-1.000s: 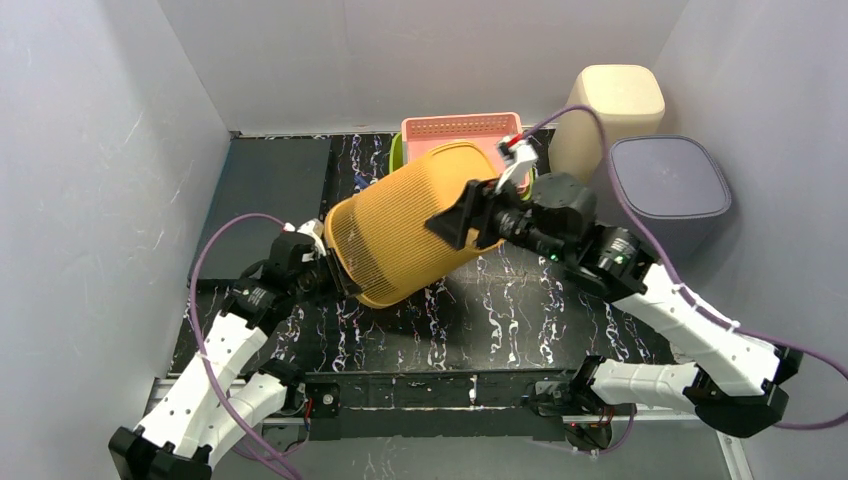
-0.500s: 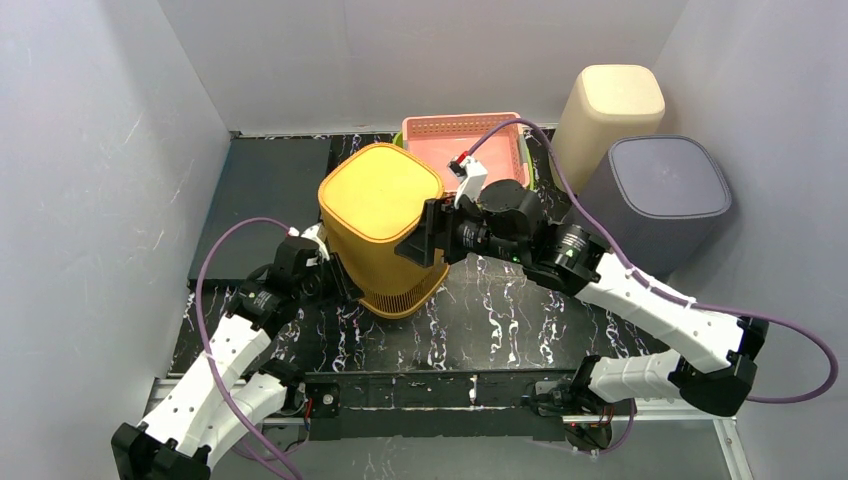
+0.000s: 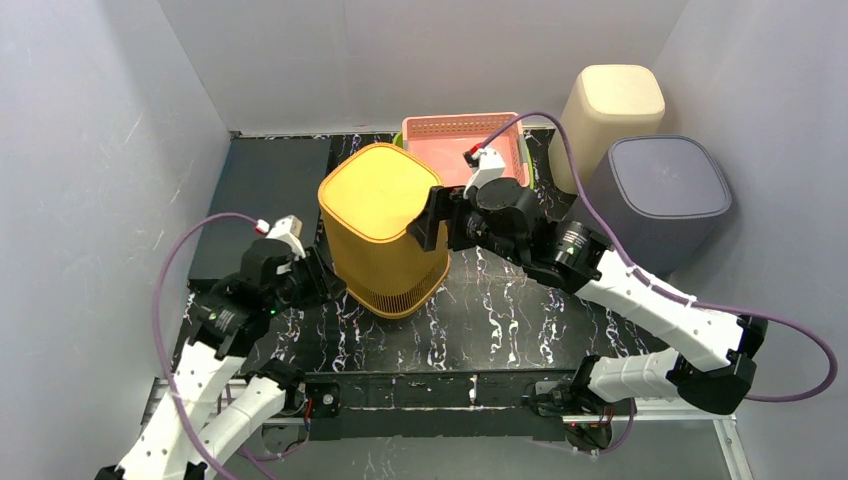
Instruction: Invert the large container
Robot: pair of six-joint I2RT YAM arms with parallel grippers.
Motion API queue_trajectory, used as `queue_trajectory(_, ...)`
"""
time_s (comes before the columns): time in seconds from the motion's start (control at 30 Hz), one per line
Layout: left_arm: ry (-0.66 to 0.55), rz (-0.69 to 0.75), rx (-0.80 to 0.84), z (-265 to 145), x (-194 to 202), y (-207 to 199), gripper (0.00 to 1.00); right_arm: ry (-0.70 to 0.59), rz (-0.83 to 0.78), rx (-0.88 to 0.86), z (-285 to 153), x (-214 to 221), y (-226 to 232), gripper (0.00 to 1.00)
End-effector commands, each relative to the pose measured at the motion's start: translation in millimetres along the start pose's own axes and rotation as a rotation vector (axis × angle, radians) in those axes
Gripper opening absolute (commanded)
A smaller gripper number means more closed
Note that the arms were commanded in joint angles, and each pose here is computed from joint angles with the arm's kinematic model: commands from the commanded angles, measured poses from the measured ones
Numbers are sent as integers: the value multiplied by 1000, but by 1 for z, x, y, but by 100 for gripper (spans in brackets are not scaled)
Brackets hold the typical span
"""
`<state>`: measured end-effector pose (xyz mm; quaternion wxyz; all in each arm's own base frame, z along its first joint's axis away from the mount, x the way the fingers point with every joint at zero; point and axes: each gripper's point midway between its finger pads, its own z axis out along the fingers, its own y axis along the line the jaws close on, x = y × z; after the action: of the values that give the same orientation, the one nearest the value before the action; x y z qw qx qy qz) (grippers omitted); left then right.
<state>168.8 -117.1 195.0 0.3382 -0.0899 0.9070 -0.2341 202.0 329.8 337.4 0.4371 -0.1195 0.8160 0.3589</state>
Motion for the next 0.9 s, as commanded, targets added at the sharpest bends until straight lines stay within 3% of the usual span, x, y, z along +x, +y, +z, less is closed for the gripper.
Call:
queue_trajectory(0.0,-113,67,-58,-41,-25,5,41,-159,50,156,-19,-33,-27,95)
queue_trajectory(0.1,-158,127,-49,-60,-49,-7,47,-208,106,186,-26,-33,-39,96)
queue_trajectory(0.27,-219,225,-17,-82,-102,-45,73,-232,152,152,-35,-23,-45,98)
queue_trajectory(0.43,-235,336,-56,-70,-153,-68,83,-201,129,100,-37,-20,-35,99)
queue_trajectory(0.6,-136,312,-33,-35,-167,-66,85,-160,114,78,-35,-12,-32,99)
queue_trajectory(0.87,-127,345,45,-9,-176,-70,87,-169,102,70,-37,-15,-30,99)
